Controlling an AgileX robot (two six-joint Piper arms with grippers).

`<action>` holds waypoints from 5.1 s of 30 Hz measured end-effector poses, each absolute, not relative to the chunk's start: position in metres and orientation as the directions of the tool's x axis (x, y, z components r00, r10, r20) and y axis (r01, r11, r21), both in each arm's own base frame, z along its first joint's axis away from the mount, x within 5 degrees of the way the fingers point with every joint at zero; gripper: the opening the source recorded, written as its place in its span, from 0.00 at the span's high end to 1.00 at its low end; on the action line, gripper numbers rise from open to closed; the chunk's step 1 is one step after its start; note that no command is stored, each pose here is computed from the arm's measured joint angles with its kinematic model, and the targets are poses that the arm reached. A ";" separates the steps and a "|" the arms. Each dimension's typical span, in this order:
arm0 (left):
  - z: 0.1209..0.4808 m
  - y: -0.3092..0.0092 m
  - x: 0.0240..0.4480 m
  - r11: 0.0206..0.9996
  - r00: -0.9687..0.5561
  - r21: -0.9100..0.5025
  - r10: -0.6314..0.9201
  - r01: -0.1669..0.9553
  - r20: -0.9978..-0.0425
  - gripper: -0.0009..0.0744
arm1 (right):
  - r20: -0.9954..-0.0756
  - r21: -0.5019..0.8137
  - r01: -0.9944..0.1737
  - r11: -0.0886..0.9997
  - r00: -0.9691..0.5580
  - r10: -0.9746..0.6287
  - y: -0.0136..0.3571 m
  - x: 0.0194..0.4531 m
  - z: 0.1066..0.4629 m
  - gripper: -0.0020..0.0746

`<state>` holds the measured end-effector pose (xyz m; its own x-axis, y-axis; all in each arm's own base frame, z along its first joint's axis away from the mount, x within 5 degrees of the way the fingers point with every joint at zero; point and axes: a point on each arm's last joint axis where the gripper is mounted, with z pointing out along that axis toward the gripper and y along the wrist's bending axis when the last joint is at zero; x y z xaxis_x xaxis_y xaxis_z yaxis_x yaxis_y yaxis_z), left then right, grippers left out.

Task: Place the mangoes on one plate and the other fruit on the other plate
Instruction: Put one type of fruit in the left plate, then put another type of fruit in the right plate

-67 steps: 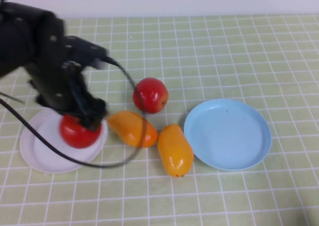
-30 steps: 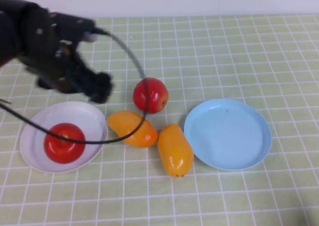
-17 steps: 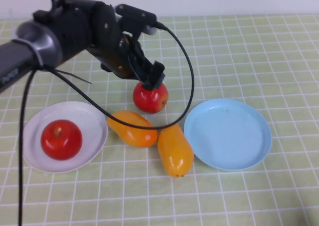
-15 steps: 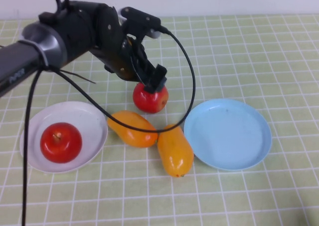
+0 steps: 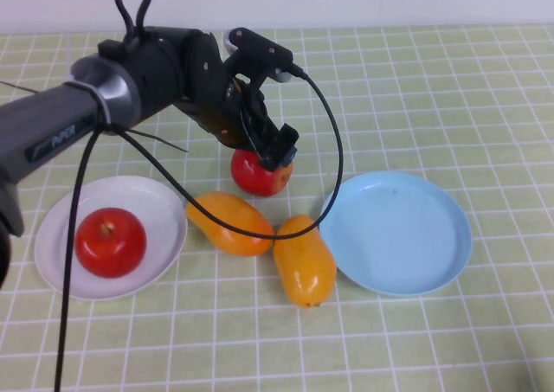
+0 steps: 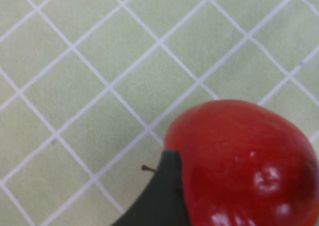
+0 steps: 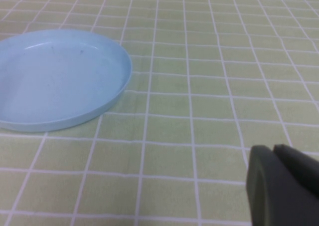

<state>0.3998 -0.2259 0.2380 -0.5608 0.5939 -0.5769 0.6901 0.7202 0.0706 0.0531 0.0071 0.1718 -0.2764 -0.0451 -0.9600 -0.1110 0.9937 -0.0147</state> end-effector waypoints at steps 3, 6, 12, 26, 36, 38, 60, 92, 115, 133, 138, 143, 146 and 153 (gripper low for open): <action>0.231 -0.227 0.403 0.719 -0.562 0.071 0.598 0.692 -0.572 0.10 | -0.960 -0.015 -0.111 0.994 -0.276 -0.045 0.007 0.053 0.172 1.00; 0.222 -0.229 0.405 0.719 -0.568 0.069 0.600 0.691 -0.564 0.10 | -0.960 -0.015 -0.111 0.994 -0.276 -0.045 0.007 0.053 0.172 0.99; 0.216 -0.229 0.406 0.719 -0.574 0.066 0.603 0.692 -0.554 0.10 | -0.960 -0.015 -0.111 0.994 -0.276 -0.045 0.007 0.053 0.172 0.99; 0.229 -0.227 0.403 0.705 -0.574 0.074 0.630 0.706 -0.524 0.22 | -0.960 -0.015 -0.111 0.994 -0.276 -0.045 0.007 0.053 0.172 0.99; 0.309 -0.184 0.378 0.779 -0.647 0.092 0.574 0.620 -0.502 0.22 | -0.960 -0.015 -0.111 0.994 -0.276 -0.045 0.007 0.053 0.172 0.99; 0.303 -0.172 0.375 0.802 -0.695 0.096 0.563 0.589 -0.447 0.22 | -0.960 -0.015 -0.111 0.994 -0.276 -0.045 0.007 0.053 0.172 1.00; 0.242 -0.117 0.373 0.886 -0.848 0.191 0.461 0.423 -0.262 0.16 | -0.960 -0.015 -0.111 0.994 -0.276 -0.045 0.007 0.053 0.172 1.00; 0.330 -0.053 0.181 0.971 -0.736 0.081 0.223 0.223 -0.640 0.98 | -0.960 -0.015 -0.111 0.994 -0.276 -0.045 0.007 0.053 0.172 1.00; 0.296 -0.025 0.097 0.982 -0.579 -0.053 0.063 0.182 -0.813 0.98 | -0.960 -0.015 -0.111 0.994 -0.276 -0.045 0.007 0.053 0.172 1.00; 0.210 -0.003 0.055 0.997 0.022 0.038 0.037 0.061 -0.999 0.98 | -0.960 -0.015 -0.111 0.994 -0.276 -0.045 0.007 0.053 0.172 0.99; 0.190 -0.004 0.056 0.997 -0.090 0.041 0.047 0.067 -0.995 0.98 | -0.960 -0.014 -0.111 0.994 -0.276 -0.044 0.007 0.053 0.172 1.00; 0.177 -0.004 0.054 0.996 -0.237 0.051 0.068 0.076 -0.969 0.98 | -0.960 -0.012 -0.111 0.994 -0.277 -0.043 0.007 0.053 0.172 0.99; 0.172 -0.003 0.052 0.995 -0.291 0.054 0.075 0.079 -0.954 0.98 | -0.960 -0.012 -0.111 0.994 -0.277 -0.043 0.007 0.053 0.172 1.00; 0.172 -0.003 0.052 0.995 -0.293 0.054 0.075 0.079 -0.953 0.98 | -0.960 -0.012 -0.111 0.994 -0.277 -0.043 0.007 0.053 0.172 1.00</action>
